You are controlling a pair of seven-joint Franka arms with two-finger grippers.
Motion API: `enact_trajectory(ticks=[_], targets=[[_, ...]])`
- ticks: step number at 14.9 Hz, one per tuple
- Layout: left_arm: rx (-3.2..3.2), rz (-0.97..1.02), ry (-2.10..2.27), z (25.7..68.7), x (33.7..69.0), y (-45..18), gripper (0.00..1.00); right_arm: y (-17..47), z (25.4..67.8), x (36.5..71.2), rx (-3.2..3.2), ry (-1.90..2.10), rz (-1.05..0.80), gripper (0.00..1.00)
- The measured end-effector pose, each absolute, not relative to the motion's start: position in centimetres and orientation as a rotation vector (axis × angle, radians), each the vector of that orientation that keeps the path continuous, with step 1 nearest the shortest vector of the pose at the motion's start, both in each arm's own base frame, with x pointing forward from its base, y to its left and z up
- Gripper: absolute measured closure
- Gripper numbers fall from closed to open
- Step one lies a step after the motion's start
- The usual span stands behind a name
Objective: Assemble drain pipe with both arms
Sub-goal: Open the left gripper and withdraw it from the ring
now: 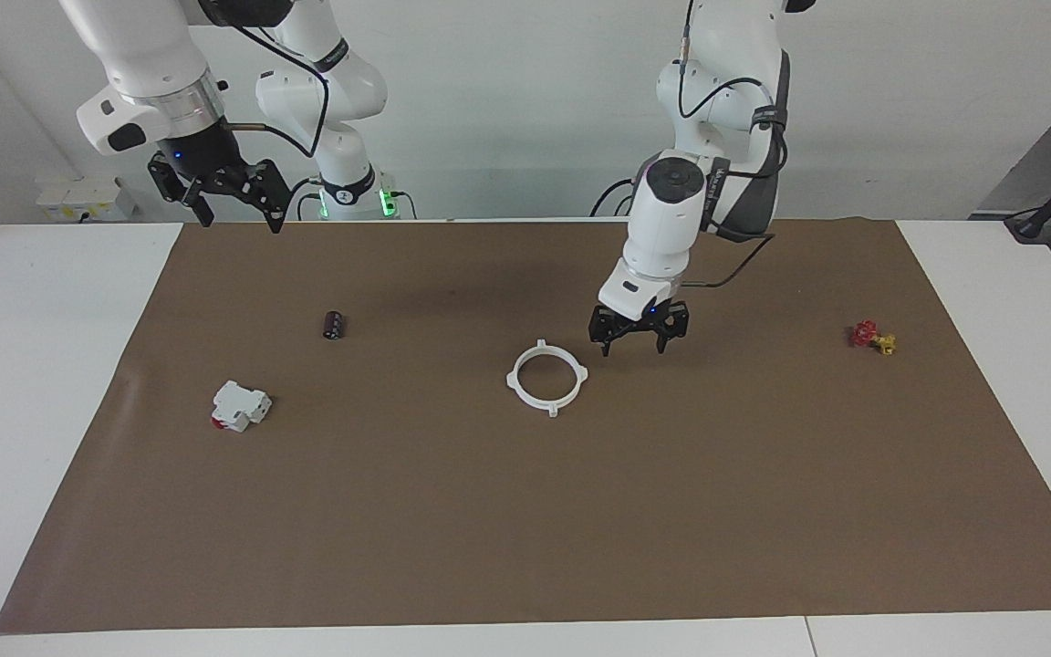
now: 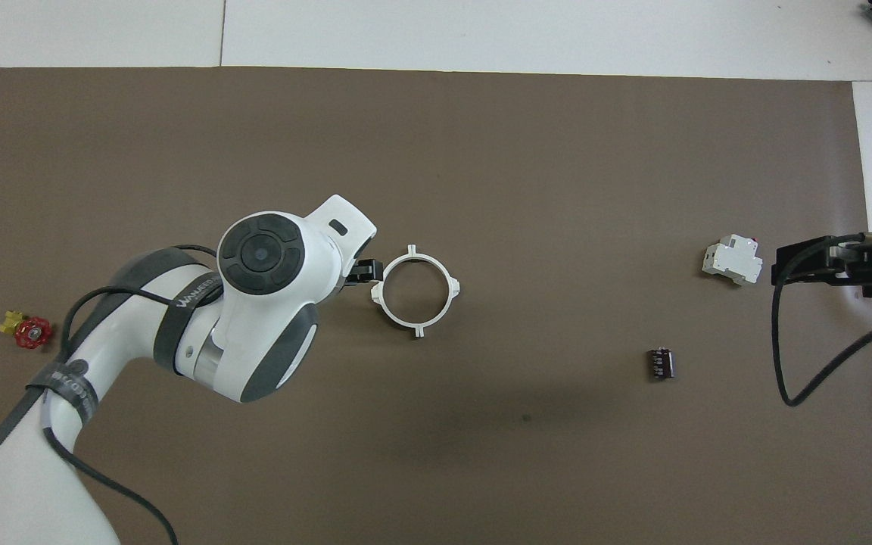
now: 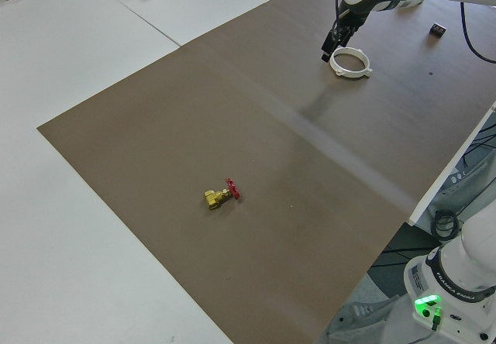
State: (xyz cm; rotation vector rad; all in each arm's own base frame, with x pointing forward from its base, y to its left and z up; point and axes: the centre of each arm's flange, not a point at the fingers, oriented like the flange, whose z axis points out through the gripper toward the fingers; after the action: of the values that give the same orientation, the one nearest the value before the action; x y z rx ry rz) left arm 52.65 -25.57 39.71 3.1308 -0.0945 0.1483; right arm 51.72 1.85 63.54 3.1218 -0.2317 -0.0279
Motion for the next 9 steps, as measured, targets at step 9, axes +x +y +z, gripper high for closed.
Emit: enact_trajectory(ticks=[9], targets=[[3.130, 0.025, -0.366, 45.3, 54.1, -9.5, 0.00, 1.8, 63.5, 51.7, 3.122, -0.232, -0.028, 0.00]])
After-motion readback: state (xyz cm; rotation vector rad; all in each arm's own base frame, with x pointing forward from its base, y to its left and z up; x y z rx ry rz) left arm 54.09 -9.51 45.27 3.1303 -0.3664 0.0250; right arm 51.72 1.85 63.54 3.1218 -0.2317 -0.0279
